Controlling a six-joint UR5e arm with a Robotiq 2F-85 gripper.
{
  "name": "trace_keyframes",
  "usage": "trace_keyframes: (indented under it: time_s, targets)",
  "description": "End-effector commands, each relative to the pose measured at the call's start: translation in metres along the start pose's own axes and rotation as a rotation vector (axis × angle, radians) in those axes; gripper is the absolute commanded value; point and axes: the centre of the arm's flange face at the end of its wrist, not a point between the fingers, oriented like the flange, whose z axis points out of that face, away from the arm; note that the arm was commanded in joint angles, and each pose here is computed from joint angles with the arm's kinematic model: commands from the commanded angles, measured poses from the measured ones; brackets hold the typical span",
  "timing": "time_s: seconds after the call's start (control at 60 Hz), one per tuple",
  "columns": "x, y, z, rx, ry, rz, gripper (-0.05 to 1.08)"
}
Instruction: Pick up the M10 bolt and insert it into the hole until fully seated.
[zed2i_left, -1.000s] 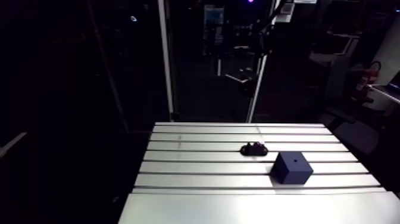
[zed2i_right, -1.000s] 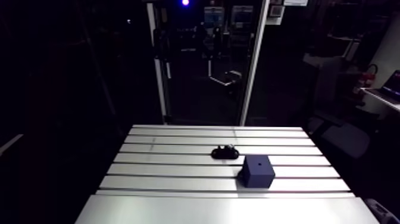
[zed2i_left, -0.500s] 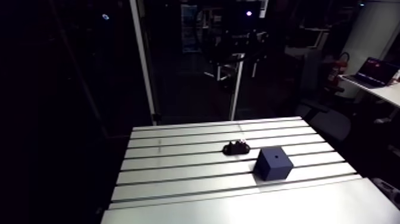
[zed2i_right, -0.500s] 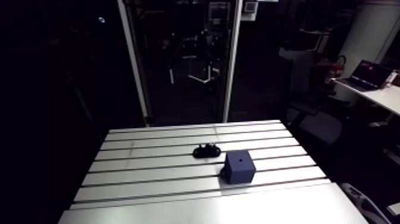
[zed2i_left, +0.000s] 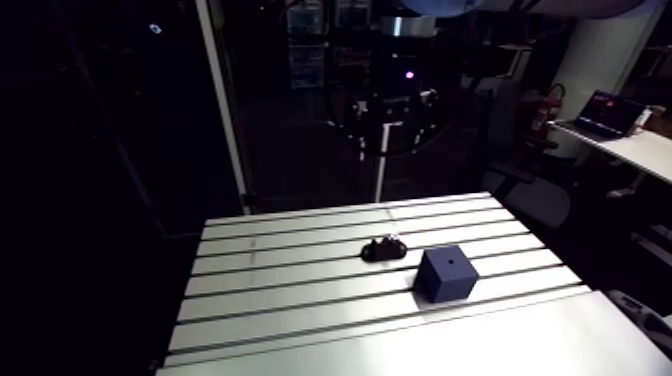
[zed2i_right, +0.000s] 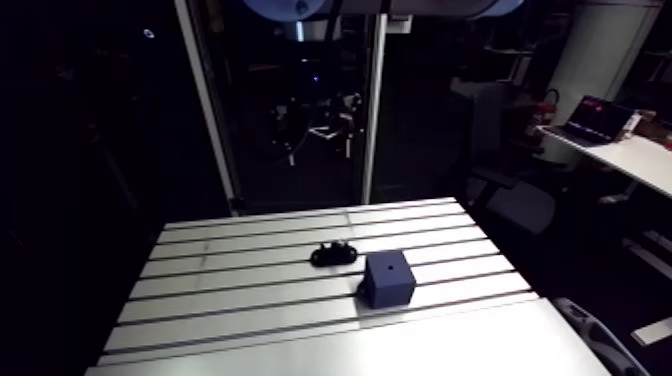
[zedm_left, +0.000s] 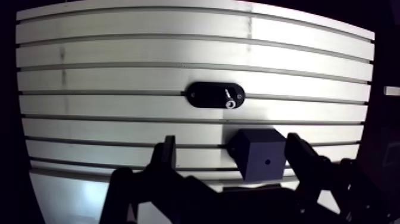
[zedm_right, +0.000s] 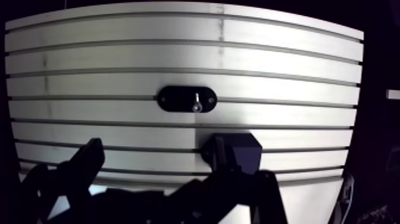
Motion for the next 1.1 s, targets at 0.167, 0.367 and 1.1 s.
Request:
trace_keyframes:
  time_s: [0.167, 0.367, 1.1]
  targets:
    - [-0.017, 0.029, 0.039, 0.038, 0.033, 0.036, 0.02]
    - [-0.025, 0.045, 0.057, 0.045, 0.023, 0.061, 0.04]
    - [-0.025, 0.050, 0.115, 0.053, -0.009, 0.056, 0.43]
